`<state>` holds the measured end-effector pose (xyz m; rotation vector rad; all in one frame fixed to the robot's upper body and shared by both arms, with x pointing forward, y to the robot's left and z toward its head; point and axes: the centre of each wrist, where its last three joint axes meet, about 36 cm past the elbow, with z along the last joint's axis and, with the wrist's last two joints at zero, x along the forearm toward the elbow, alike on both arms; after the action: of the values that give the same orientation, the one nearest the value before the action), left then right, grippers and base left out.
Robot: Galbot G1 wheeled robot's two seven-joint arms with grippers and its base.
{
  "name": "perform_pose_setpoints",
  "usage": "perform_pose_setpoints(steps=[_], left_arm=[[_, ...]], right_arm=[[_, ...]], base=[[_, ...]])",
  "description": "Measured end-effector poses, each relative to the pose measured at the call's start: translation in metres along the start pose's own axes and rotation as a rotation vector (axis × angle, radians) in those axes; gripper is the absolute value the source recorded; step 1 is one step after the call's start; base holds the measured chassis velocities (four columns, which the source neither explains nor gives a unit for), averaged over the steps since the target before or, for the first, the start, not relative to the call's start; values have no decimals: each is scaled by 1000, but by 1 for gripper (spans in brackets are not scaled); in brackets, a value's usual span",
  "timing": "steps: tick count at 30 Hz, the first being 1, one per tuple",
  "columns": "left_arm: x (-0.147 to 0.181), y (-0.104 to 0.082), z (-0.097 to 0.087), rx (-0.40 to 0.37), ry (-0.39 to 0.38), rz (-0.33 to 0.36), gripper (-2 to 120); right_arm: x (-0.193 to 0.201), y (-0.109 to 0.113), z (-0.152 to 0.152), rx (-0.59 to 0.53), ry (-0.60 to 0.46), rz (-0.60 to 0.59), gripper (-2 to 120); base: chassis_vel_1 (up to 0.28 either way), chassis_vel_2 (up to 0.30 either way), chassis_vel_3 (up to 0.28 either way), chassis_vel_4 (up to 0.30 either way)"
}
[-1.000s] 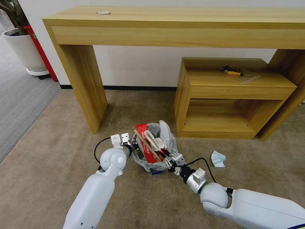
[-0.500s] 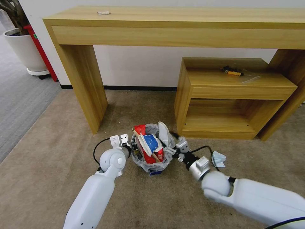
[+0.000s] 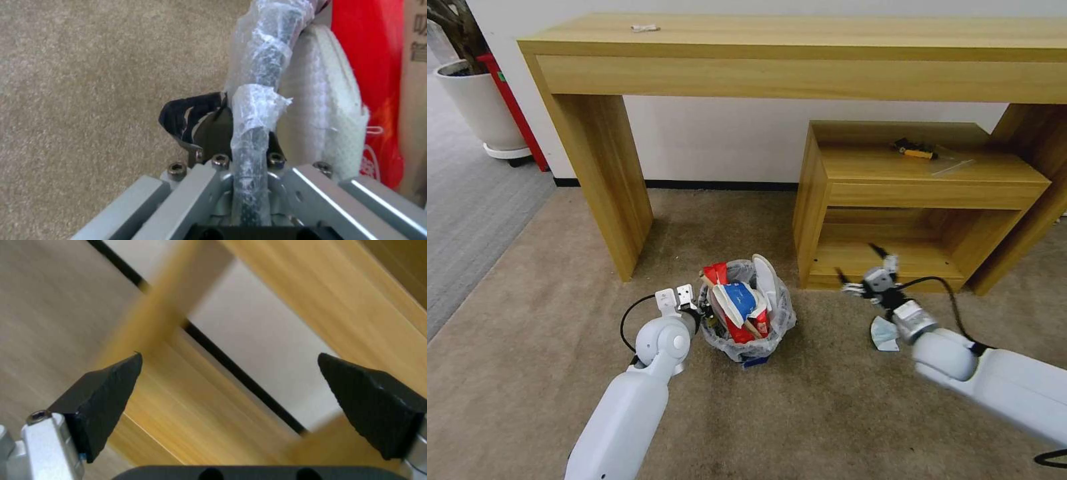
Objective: Pick up the trash bin and place the garbage on the floor into it.
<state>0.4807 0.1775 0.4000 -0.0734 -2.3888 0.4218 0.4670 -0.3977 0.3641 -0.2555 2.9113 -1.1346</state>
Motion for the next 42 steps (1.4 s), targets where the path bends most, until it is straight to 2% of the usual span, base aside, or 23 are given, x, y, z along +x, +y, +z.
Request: perform_pose_setpoints(steps=[6,15,17,23,27,30,33,40,42], left_arm=[[2,7,3,6,3,-13,0],[6,11,5,7,0,-16,0],[7,11,4,7,-1,-13,0],[7,9,6,12,0,-7,0],[5,6,7,18,1,-5,0],[3,3,7,18,2,1,0],[2,1,7,11,-1,3,0],[0,3,6,14,0,2,0],[-1,3,8,21,1,1,0]], right_arm=[[8,-12,32,44,127,78,100],[15,-16,54,69,204,134,100],[19,-18,69,91,245,149,100],[24,-16,94,57,329,152,100],[27,-5,117,38,404,169,100],[31,16,135,-10,510,196,100],[33,26,148,-17,547,189,100],[37,26,160,-26,585,131,100],[38,27,165,-46,578,72,100]], base=[[0,0,0,0],[0,0,0,0],[0,0,0,0],[0,0,0,0],[0,0,0,0],[0,0,0,0],[0,0,0,0],[0,0,0,0],[0,0,0,0]])
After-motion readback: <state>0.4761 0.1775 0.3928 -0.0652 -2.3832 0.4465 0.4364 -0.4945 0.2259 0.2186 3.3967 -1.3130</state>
